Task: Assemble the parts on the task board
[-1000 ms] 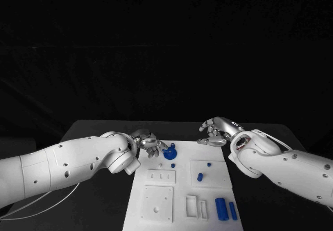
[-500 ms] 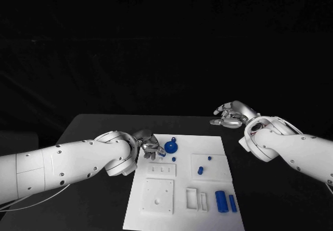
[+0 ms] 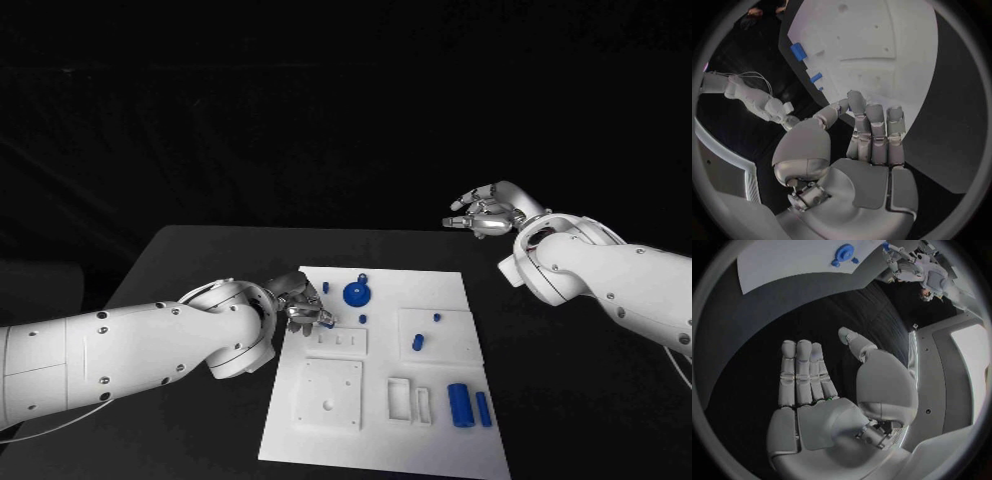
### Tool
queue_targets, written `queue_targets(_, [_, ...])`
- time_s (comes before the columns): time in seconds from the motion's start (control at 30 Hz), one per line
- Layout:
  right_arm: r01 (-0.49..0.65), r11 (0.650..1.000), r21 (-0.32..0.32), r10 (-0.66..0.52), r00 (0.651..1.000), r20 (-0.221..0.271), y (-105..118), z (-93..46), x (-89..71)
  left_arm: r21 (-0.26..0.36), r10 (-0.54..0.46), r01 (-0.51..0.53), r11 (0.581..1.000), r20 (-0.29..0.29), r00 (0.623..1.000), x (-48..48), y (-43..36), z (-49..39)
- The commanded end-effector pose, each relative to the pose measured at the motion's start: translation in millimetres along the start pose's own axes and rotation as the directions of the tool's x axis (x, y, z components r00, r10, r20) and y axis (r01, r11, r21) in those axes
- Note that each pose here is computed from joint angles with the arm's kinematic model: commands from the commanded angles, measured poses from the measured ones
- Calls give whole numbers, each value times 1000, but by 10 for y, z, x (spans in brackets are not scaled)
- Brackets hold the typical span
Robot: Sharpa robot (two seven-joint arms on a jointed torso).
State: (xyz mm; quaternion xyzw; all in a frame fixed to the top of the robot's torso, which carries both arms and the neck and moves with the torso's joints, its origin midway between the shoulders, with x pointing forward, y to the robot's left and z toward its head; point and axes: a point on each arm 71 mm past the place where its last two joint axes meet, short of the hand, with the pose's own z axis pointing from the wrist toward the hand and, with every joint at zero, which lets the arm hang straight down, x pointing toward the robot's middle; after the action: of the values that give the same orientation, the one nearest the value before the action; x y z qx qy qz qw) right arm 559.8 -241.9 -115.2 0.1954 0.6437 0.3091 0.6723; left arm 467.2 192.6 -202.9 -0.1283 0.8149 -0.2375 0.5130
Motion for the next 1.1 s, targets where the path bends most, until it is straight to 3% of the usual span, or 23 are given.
queue_targets(0.03, [-20,1000,-22,20,1000,-9,43,0,16,10,-13,13,1000,75,997,-17,-11,-11])
queue_targets(0.2, [-22,999,-24,22,1000,-14,63,1,31,8,-29,29,1000,75,997,96,29,-10])
queue_targets(0.43, [-22,1000,-19,21,1000,-20,62,-2,36,12,-41,40,999,81,996,179,52,0])
queue_targets(0.87, [-23,1000,-18,22,999,-32,86,11,70,27,-34,34,999,28,999,295,-18,67])
queue_targets(1.1, [-22,1000,-17,22,999,-38,88,10,77,23,-28,28,999,15,999,335,-4,107])
